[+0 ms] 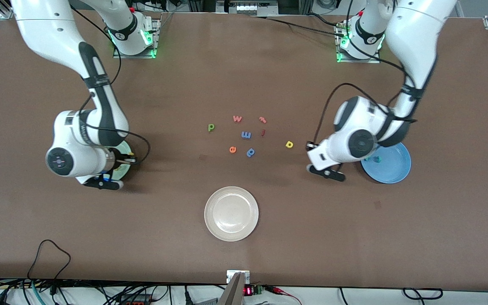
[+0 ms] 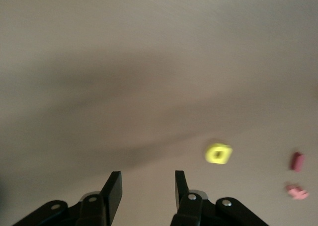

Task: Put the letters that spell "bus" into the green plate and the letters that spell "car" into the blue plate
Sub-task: 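Drop the yellow 2 on green plate while the left gripper drops cyan piece, then grasp yellow a with the left gripper while the right gripper grasps green d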

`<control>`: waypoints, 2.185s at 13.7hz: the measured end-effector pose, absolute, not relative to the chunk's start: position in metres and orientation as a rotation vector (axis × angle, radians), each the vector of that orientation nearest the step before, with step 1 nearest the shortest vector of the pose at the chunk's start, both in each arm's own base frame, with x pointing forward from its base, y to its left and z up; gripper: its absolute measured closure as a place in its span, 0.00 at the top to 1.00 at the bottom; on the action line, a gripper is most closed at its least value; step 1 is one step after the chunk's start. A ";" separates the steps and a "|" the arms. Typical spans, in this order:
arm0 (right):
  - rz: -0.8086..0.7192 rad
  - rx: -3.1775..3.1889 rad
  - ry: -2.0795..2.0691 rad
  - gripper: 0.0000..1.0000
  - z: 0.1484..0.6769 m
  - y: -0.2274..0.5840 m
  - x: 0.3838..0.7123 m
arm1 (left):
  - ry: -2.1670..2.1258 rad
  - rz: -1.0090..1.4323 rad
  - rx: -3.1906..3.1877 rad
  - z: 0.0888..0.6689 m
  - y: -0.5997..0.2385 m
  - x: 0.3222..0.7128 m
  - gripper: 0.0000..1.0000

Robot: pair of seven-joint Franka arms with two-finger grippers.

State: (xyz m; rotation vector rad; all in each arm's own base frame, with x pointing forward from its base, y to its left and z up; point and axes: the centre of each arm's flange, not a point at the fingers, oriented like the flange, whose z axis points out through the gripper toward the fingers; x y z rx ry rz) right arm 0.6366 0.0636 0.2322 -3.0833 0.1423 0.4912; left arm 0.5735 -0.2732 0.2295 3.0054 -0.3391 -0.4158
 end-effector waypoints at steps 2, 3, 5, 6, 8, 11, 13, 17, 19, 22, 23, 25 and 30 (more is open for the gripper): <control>0.493 -3.072 0.103 0.17 0.230 0.033 0.638 | -0.302 -0.423 3.024 0.219 -0.310 0.556 0.50; 0.495 -3.069 0.098 0.17 0.229 0.025 0.638 | -0.296 -0.421 3.027 0.214 -0.317 0.551 0.51; 0.501 -3.068 0.094 0.33 0.226 0.021 0.638 | -0.297 -0.418 3.027 0.201 -0.322 0.542 0.51; 0.503 -3.067 0.090 0.42 0.225 0.022 0.638 | -0.291 -0.418 3.029 0.195 -0.322 0.538 0.51; 0.504 -3.066 0.075 0.64 0.225 0.029 0.638 | -0.287 -0.423 3.030 0.188 -0.323 0.533 0.51; 0.534 -3.067 0.077 0.93 0.225 0.051 0.634 | -0.281 -0.394 3.028 0.188 -0.326 0.533 0.52; 0.556 -3.077 0.114 1.00 0.225 0.081 0.630 | -0.279 -0.369 3.024 0.188 -0.328 0.534 0.52; 0.564 -3.118 0.136 1.00 0.227 0.174 0.611 | -0.300 -0.364 3.024 0.183 -0.335 0.529 0.53; 0.559 -3.116 0.106 1.00 0.229 0.209 0.600 | -0.341 -0.350 3.041 0.182 -0.337 0.528 0.53; 0.469 -3.117 0.090 1.00 0.226 0.241 0.580 | -0.373 -0.337 3.058 0.181 -0.335 0.528 0.53; 0.428 -3.120 0.080 1.00 0.223 0.250 0.572 | -0.378 -0.335 3.061 0.181 -0.335 0.529 0.53; 0.367 -3.121 0.051 1.00 0.222 0.265 0.554 | -0.397 -0.328 3.071 0.180 -0.334 0.529 0.53; 0.266 -3.117 0.058 0.98 0.237 0.305 0.514 | -0.407 -0.308 3.068 0.169 -0.335 0.529 0.53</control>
